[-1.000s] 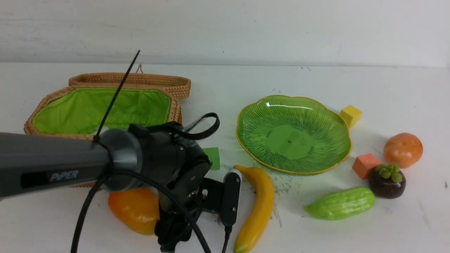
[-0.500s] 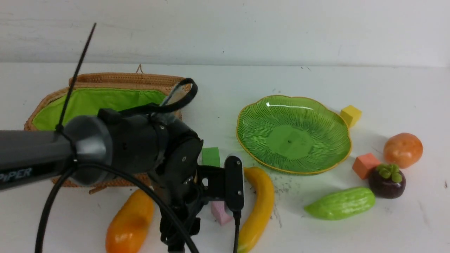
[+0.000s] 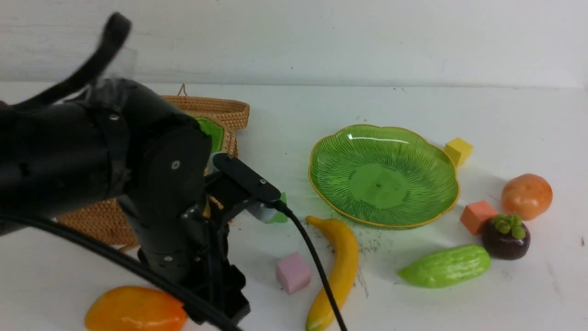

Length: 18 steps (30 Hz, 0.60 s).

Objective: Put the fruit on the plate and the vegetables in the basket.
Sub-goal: Grab the mango with your left arm and place it on the right plate

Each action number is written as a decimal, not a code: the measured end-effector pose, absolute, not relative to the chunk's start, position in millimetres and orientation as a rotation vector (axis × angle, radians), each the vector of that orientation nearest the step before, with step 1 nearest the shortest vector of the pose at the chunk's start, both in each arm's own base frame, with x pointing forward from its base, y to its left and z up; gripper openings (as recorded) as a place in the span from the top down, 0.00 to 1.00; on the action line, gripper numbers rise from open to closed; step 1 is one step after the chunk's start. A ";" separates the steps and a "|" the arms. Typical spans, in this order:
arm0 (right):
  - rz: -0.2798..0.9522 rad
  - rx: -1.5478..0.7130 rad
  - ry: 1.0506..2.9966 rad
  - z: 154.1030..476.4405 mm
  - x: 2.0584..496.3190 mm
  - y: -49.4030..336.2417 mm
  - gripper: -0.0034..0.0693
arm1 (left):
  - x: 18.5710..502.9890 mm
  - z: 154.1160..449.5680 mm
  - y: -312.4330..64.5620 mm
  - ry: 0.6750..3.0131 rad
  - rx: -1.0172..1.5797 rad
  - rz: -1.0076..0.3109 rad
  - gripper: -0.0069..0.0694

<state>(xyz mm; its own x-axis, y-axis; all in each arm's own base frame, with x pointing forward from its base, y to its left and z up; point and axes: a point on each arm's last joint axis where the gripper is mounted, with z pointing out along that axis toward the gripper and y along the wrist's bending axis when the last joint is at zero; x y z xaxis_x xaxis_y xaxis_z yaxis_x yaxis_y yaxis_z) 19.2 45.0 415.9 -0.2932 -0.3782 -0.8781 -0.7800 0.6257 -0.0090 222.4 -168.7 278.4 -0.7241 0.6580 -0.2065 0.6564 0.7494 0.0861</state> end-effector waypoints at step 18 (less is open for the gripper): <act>0.522 -0.949 1.903 414.8 18.5 44.9 0.70 | 225.5 240.4 -117.9 2.640 1.309 0.301 0.12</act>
<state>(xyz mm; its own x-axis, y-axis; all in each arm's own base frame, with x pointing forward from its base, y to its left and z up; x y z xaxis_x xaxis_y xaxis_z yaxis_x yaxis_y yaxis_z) 18.5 44.9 414.8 -0.2837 -0.4009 -0.8711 -0.7891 0.6138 -0.0255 225.5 -117.9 240.4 -0.5965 0.7995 -0.0701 0.7632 0.5921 0.2587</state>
